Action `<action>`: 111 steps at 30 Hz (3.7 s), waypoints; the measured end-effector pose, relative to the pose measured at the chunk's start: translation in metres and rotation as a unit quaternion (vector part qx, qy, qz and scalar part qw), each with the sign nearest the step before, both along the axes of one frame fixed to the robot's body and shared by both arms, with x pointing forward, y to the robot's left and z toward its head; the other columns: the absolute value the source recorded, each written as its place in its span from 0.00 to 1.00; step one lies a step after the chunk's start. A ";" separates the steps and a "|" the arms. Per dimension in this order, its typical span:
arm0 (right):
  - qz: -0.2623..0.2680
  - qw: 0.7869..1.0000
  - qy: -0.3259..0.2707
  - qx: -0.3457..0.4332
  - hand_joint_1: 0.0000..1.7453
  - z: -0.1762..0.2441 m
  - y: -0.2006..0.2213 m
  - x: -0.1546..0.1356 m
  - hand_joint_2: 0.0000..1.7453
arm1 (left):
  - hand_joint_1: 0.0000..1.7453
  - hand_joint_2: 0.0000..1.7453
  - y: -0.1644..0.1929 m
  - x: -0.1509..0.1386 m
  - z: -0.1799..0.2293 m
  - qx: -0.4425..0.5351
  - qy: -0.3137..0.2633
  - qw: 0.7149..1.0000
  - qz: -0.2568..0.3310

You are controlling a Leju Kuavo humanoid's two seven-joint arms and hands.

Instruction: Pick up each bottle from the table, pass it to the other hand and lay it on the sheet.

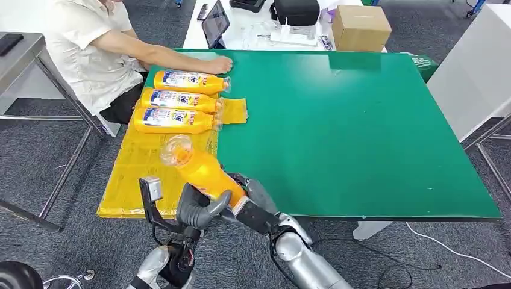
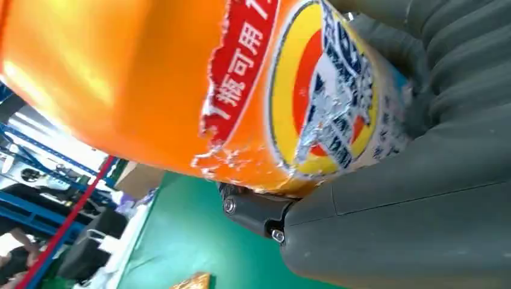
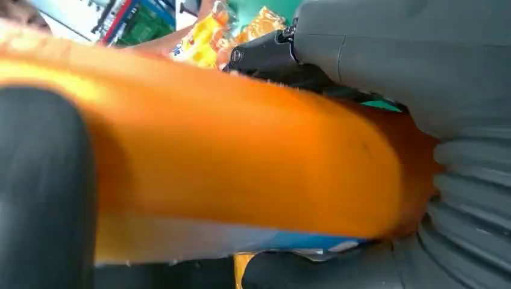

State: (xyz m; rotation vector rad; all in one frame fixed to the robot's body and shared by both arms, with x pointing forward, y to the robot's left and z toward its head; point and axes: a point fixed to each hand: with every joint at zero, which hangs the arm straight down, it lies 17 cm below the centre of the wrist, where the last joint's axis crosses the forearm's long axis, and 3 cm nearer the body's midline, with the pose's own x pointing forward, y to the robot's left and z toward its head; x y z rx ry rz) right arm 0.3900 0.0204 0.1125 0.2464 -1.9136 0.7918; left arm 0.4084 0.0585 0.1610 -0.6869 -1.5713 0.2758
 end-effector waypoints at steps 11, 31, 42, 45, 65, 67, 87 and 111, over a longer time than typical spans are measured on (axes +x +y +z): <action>-0.039 0.994 -0.068 -0.076 0.00 -0.010 0.000 -0.001 1.00 | 1.00 1.00 0.000 0.000 0.002 0.002 -0.001 1.000 -0.003; -0.071 0.979 -0.142 -0.126 0.00 -0.014 0.003 -0.017 1.00 | 1.00 1.00 0.132 0.041 0.032 0.297 -0.129 0.889 0.324; -0.044 0.984 -0.136 -0.106 0.00 -0.007 0.015 -0.026 1.00 | 1.00 1.00 0.126 0.109 -0.021 0.605 -0.121 0.753 0.229; -0.032 0.985 -0.135 -0.101 0.00 -0.003 0.021 -0.029 1.00 | 1.00 1.00 0.130 0.133 -0.038 0.647 -0.089 0.733 0.187; 0.008 0.990 -0.127 -0.056 0.00 0.011 0.036 -0.046 1.00 | 0.00 1.00 0.138 0.159 -0.071 0.728 -0.130 0.669 0.077; 0.010 0.991 -0.124 -0.054 0.00 0.010 0.036 -0.048 1.00 | 0.00 1.00 0.136 0.152 -0.079 0.730 -0.133 0.666 0.071; 0.022 0.991 -0.118 -0.058 0.00 0.003 0.037 -0.053 1.00 | 0.00 1.00 0.099 0.131 -0.098 0.748 -0.178 0.640 0.014; 0.018 0.990 -0.133 -0.045 0.00 0.011 0.039 -0.059 1.00 | 0.00 1.00 0.062 0.125 -0.045 0.718 -0.232 0.650 0.090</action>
